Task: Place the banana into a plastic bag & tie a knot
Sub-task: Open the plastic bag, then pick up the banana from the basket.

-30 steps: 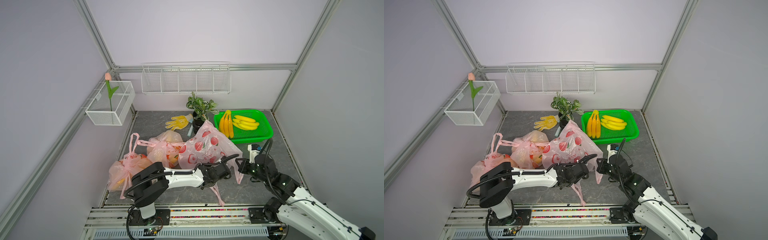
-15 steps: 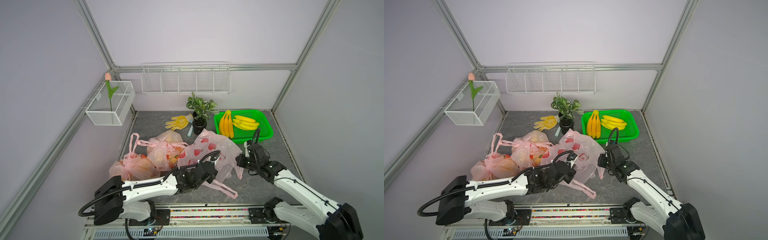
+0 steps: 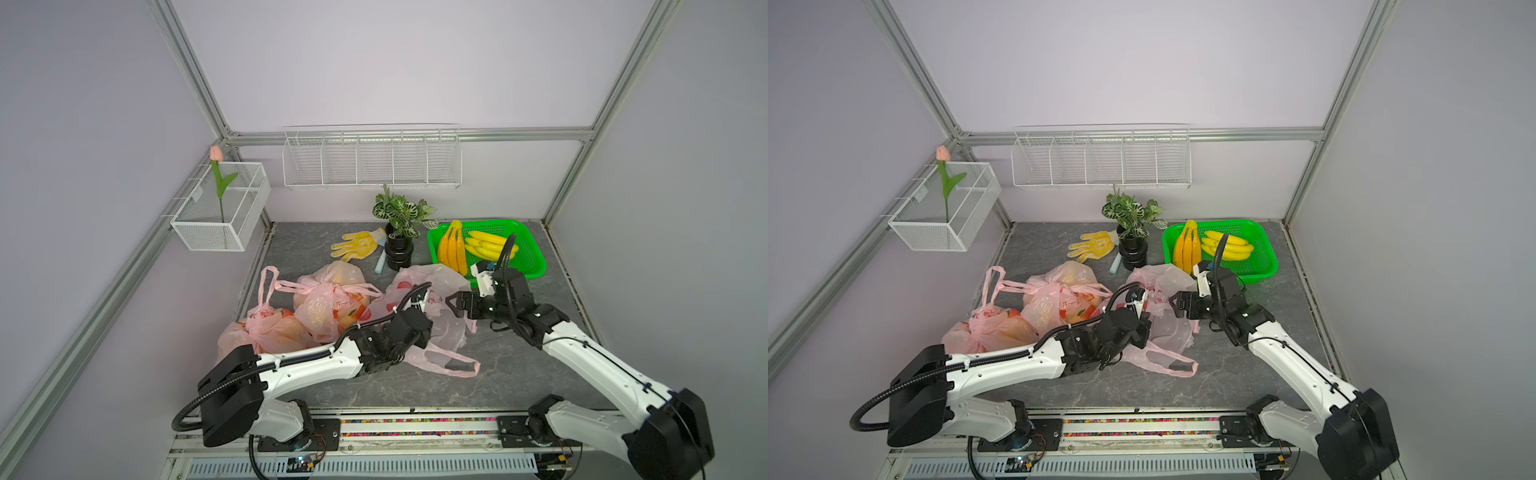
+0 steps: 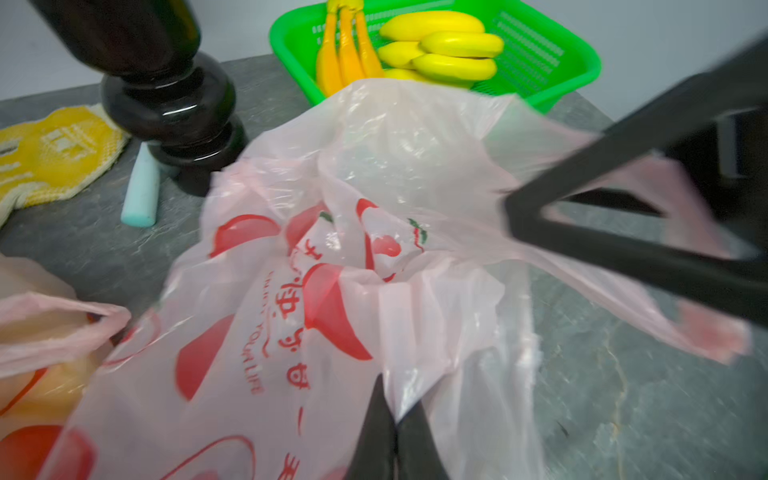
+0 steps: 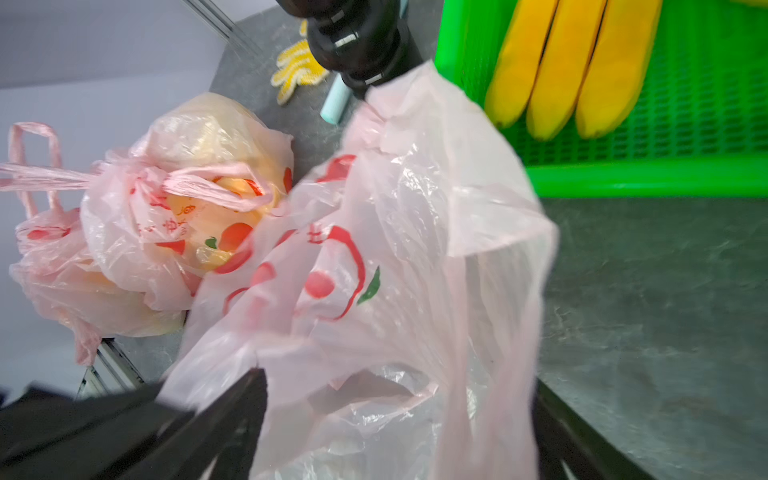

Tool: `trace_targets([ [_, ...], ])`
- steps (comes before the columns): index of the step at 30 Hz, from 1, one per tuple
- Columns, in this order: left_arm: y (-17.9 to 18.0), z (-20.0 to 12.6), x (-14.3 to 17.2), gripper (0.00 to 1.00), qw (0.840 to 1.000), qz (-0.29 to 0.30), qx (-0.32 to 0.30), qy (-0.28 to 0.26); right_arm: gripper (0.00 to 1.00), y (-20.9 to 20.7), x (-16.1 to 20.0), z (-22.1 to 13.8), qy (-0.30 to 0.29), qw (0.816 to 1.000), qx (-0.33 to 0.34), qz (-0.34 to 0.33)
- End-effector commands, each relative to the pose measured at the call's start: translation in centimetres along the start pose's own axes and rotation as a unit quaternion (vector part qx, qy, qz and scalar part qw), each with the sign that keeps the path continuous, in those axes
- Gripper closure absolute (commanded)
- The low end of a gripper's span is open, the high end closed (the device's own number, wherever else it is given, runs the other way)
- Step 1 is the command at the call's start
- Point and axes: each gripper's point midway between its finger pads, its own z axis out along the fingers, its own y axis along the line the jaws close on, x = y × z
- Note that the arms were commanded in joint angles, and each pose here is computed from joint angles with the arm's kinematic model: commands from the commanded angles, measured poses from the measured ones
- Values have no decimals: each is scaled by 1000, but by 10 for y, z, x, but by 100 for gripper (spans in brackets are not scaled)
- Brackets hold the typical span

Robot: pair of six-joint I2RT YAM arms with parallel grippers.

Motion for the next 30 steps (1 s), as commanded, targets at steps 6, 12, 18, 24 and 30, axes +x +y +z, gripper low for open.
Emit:
trace_targets([
  [6, 18, 22, -11, 100, 998, -49, -32, 11, 11, -12, -41, -51, -71, 997, -12, -3],
  [12, 15, 19, -17, 100, 998, -57, -16, -4, 11, -77, -96, -40, -126, 987, 69, 70],
  [18, 14, 11, -23, 100, 998, -58, -3, -26, 9, -127, -140, 14, -127, 983, 121, 62],
  [24, 18, 5, -26, 100, 998, -55, -7, -36, 3, -143, -177, 86, -92, 992, 86, -6],
  [30, 24, 2, -24, 100, 998, -53, -18, -35, 8, -155, -199, 143, -60, 995, 66, -43],
])
